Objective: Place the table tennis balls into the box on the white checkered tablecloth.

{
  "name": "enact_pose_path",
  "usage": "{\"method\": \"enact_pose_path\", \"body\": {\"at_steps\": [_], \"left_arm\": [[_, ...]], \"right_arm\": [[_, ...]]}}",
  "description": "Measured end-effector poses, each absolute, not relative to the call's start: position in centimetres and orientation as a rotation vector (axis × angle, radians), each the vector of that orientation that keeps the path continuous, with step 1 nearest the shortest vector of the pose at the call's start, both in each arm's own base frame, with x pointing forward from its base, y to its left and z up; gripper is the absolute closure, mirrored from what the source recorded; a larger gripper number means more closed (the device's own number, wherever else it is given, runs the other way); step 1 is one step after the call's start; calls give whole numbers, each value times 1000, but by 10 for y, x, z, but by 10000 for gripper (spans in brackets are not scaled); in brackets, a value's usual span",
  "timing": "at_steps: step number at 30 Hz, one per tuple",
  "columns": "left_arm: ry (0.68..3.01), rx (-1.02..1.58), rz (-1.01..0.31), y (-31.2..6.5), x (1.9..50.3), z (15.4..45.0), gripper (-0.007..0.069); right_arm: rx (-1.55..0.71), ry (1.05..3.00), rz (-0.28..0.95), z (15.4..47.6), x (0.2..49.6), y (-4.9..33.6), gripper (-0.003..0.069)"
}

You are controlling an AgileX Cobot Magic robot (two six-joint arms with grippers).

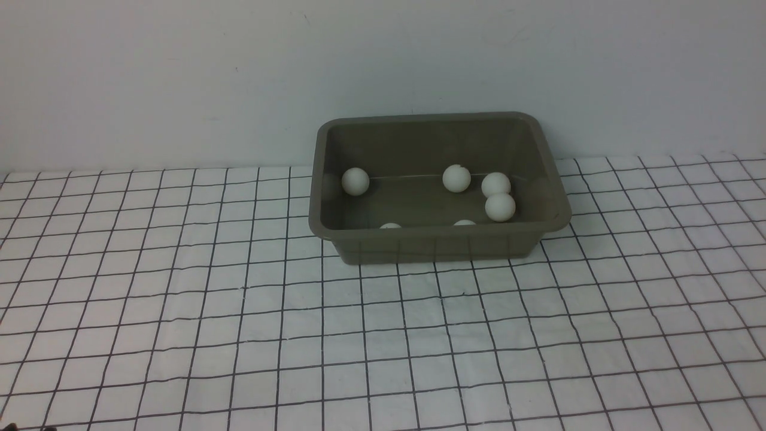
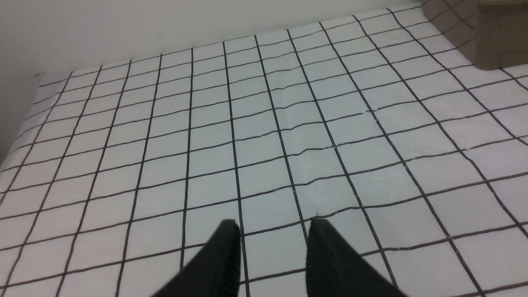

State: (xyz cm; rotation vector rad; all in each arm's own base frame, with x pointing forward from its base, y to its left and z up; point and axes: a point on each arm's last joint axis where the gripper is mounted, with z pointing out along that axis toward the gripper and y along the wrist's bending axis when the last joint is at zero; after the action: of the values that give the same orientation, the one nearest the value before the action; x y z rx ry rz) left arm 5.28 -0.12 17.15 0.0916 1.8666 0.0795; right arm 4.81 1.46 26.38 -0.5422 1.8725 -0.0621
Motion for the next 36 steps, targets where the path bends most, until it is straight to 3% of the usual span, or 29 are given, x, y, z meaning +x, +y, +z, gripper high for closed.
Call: {"method": "enact_pose_path", "body": {"at_steps": [36], "left_arm": [[1875,80,61,-2,53,171,416]], "right_arm": [[-542,1873,-62,264,48,15,195]]}}
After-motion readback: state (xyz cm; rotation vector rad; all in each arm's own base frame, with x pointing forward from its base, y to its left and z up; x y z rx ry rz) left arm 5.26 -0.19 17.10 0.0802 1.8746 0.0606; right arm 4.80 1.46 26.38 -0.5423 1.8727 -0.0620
